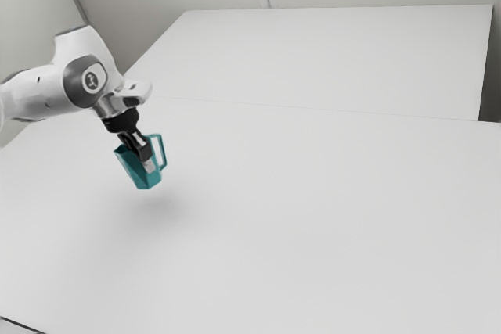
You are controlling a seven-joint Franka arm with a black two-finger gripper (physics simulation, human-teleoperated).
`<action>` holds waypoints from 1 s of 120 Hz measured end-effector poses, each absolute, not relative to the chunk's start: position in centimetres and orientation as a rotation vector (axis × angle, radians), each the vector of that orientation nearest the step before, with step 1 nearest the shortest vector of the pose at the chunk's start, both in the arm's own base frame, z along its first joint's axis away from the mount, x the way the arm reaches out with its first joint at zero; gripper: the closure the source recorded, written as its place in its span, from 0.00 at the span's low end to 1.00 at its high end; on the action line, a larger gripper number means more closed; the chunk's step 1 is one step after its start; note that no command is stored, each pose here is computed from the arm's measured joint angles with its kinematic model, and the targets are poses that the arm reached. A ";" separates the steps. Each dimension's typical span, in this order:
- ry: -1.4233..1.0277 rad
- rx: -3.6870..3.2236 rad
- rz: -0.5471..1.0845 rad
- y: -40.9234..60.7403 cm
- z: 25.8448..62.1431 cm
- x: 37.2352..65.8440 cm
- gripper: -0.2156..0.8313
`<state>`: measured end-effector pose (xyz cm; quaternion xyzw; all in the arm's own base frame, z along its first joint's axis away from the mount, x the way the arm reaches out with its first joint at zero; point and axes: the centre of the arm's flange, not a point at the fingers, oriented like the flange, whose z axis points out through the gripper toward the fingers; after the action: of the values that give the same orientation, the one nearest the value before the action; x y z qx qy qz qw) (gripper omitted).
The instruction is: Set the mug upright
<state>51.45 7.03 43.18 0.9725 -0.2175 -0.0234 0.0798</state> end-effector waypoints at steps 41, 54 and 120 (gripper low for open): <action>-0.465 3.039 -0.063 4.0 41.0 49.0 0.95; -0.412 3.063 -0.058 2.9 40.0 48.6 0.95; -0.208 3.165 -0.028 -0.5 35.1 47.0 0.95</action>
<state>47.02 -0.52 35.06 0.9977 -0.0654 -0.0087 -0.0150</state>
